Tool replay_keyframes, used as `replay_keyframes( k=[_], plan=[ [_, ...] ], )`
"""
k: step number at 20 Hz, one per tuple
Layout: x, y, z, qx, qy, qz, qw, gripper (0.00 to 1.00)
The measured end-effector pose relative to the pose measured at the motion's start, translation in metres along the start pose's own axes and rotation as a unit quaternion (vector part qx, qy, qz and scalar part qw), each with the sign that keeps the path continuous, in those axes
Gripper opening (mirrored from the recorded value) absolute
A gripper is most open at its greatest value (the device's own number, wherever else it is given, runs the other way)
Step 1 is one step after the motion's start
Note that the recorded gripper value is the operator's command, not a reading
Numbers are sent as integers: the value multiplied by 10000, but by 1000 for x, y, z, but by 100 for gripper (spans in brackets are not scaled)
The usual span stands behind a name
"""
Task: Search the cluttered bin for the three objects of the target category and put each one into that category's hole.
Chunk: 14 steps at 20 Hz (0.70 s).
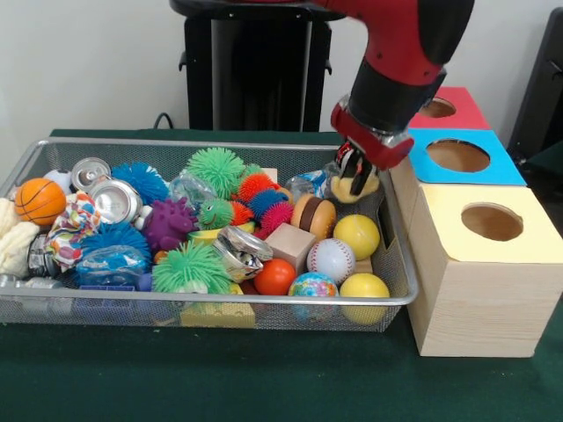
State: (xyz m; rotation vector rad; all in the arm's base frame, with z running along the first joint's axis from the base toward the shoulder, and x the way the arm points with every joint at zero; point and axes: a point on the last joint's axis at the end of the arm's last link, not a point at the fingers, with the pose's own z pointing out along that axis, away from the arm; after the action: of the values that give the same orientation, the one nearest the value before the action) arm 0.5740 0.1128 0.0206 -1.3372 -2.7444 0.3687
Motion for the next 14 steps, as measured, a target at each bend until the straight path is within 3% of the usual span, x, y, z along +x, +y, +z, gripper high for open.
replay_keyframes(
  k=[6,8,9,14],
  plan=[
    [-6,2,-51,-23,162,33,9999,0],
    [-7,4,-58,-49,160,31,9999,0],
    [-9,8,-74,-131,131,20,9998,0],
    [-12,16,-95,-280,17,-14,9996,0]
  ],
)
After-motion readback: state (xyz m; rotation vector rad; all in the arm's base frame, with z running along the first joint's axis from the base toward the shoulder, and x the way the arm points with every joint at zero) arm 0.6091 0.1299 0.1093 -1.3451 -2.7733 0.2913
